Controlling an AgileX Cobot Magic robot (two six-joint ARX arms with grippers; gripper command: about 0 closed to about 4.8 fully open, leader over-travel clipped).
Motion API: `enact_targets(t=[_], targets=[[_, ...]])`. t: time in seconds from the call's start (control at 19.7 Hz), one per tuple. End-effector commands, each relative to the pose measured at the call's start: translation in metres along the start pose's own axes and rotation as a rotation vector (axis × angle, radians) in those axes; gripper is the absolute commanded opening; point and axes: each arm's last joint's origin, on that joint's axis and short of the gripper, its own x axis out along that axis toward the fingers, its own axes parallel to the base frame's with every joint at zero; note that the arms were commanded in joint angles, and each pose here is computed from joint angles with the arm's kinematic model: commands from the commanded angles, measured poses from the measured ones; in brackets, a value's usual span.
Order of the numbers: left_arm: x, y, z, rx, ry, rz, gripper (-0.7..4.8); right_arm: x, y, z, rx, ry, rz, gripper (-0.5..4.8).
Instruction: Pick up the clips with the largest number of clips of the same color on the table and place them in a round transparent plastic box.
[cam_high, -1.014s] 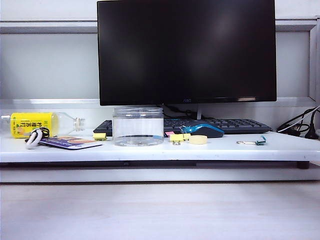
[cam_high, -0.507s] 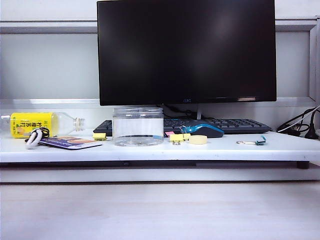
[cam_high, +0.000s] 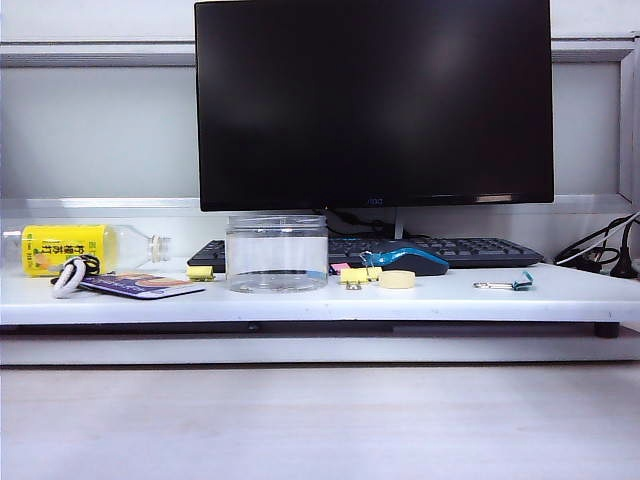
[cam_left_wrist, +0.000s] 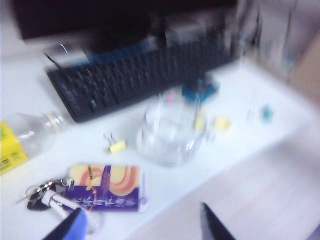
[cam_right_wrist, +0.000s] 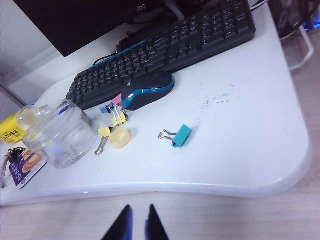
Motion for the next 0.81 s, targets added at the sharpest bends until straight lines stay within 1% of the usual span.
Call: enact_targets(t=[0.05,0.15,0.25,0.3,0.35,0.46,0.56,0.66,0.76,0.81], targets=[[0.036,0.004,0.013,0.169,0.196,-0.036,2.9,-0.001,0.002,0.004,-0.011,-0.028,0.014,0.45],[0.064,0.002,0.019,0.282,0.276,-0.018,2.89,-0.001,0.002,0.004,-0.011,-0.03,0.016,0.45],[0.091,-0.001,0.021,0.39,0.319,0.017,2.9,-0.001,0.003,0.004,-0.011,-0.027,0.021,0.45],[0.1,-0.002,0.02,0.422,0.323,0.034,2.9,-0.001,0.003,0.004,-0.011,-0.027,0.021,0.45],[0.115,-0.005,0.019,0.474,0.329,0.067,2.9,-0.001,0.003,0.004,-0.012,-0.027,0.021,0.45],[0.134,-0.005,0.017,0.535,0.327,0.105,2.9,-0.001,0.002,0.004,-0.012,-0.027,0.021,0.45],[0.149,-0.005,0.014,0.575,0.319,0.096,2.92,-0.001,0.002,0.004,-0.013,-0.026,0.02,0.45],[0.162,-0.002,0.009,0.597,0.326,0.093,2.93,-0.001,0.002,0.003,-0.015,-0.026,0.019,0.45],[0.175,0.003,0.002,0.59,0.35,0.124,3.16,-0.001,0.002,0.004,-0.017,-0.027,0.018,0.45],[0.18,0.004,0.0,0.583,0.356,0.135,3.17,-0.001,0.002,0.004,-0.018,-0.028,0.016,0.45]])
